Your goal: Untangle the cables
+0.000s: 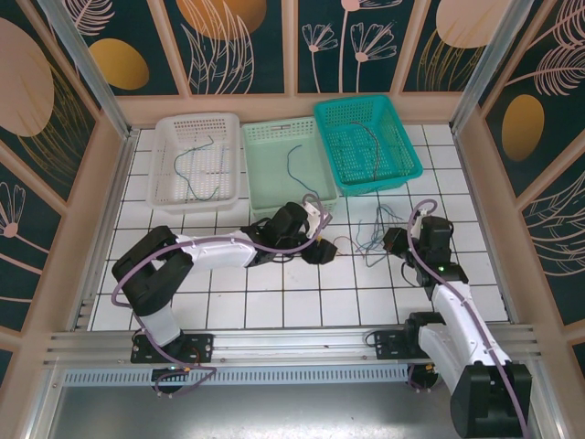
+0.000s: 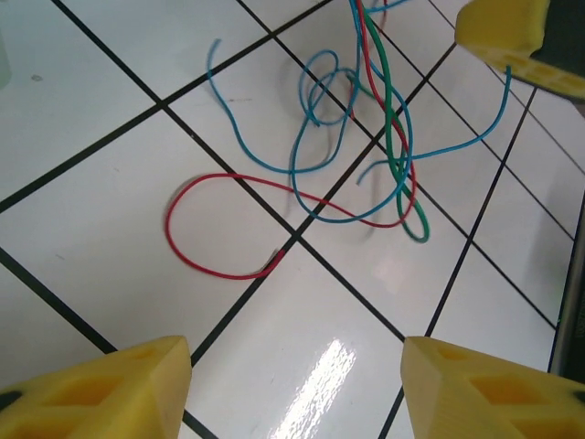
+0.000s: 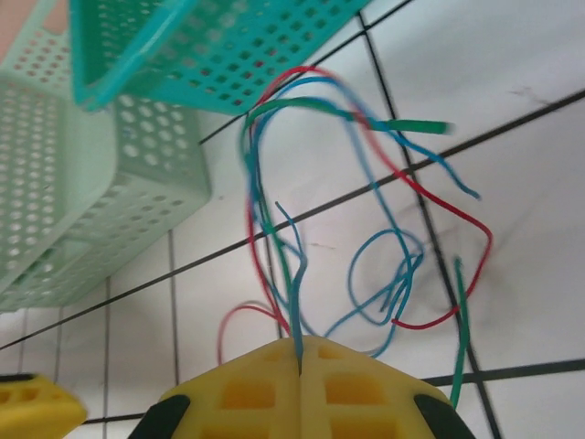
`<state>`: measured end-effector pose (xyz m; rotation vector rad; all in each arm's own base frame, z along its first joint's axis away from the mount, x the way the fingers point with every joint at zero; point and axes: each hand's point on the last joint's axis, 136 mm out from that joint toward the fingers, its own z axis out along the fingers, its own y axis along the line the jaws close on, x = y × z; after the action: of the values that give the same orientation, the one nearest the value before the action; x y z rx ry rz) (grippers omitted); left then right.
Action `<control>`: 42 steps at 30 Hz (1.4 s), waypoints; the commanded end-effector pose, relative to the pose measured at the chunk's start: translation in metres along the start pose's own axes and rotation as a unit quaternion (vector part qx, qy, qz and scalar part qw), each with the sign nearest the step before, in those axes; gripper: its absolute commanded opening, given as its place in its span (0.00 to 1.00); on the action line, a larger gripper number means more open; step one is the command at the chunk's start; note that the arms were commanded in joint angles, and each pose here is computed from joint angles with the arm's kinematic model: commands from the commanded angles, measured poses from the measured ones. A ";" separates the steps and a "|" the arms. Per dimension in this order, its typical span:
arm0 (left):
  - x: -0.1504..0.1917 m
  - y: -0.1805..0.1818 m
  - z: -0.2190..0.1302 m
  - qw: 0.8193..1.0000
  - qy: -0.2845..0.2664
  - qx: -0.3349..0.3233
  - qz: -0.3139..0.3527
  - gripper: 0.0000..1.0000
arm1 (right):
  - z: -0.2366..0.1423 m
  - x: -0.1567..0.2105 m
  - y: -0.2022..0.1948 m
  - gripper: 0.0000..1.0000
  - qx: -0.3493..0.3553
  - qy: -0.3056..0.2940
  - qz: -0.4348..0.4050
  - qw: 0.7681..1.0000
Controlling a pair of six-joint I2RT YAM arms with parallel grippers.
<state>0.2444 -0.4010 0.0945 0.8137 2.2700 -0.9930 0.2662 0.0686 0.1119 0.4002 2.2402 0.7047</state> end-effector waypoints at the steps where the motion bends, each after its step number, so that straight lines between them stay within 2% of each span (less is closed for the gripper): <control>1: -0.019 -0.004 -0.015 0.999 -0.026 -0.008 0.024 0.68 | -0.003 -0.002 0.028 0.00 -0.059 -0.006 -0.040 0.997; 4: -0.025 -0.002 -0.016 0.998 -0.036 -0.018 0.039 0.73 | -0.007 0.000 0.042 0.00 -0.088 -0.005 -0.059 0.994; 6: -0.045 -0.016 -0.014 0.997 -0.052 0.008 0.050 0.73 | -0.010 -0.002 0.050 0.00 -0.107 -0.009 -0.067 0.992; 9: -0.036 -0.028 0.011 0.997 -0.015 0.062 0.041 0.64 | -0.011 -0.008 0.050 0.00 -0.099 -0.019 -0.067 0.993; 12: -0.030 -0.036 0.019 0.994 -0.009 0.102 0.033 0.53 | -0.012 -0.011 0.051 0.00 -0.097 -0.025 -0.069 0.993; 18: -0.011 -0.044 0.021 0.989 0.017 0.135 0.053 0.47 | -0.015 -0.017 0.055 0.00 -0.101 -0.035 -0.074 0.992; 23: 0.006 -0.027 0.031 0.991 0.043 0.100 0.071 0.47 | -0.015 -0.017 0.056 0.00 -0.102 -0.033 -0.076 0.991; 29: 0.007 -0.016 0.050 0.991 0.053 0.079 0.091 0.48 | -0.016 -0.017 0.058 0.00 -0.104 -0.032 -0.077 0.991; 37: 0.003 -0.008 0.067 0.991 0.049 0.063 0.103 0.47 | -0.018 -0.018 0.061 0.00 -0.112 -0.031 -0.076 0.990; 42: -0.001 -0.012 0.068 0.991 0.036 0.072 0.108 0.42 | -0.017 -0.016 0.061 0.00 -0.113 -0.027 -0.076 0.990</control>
<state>0.2474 -0.4513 0.0552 1.1281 2.1882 -1.0480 0.2641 0.0973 0.1407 0.2133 2.1594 0.8219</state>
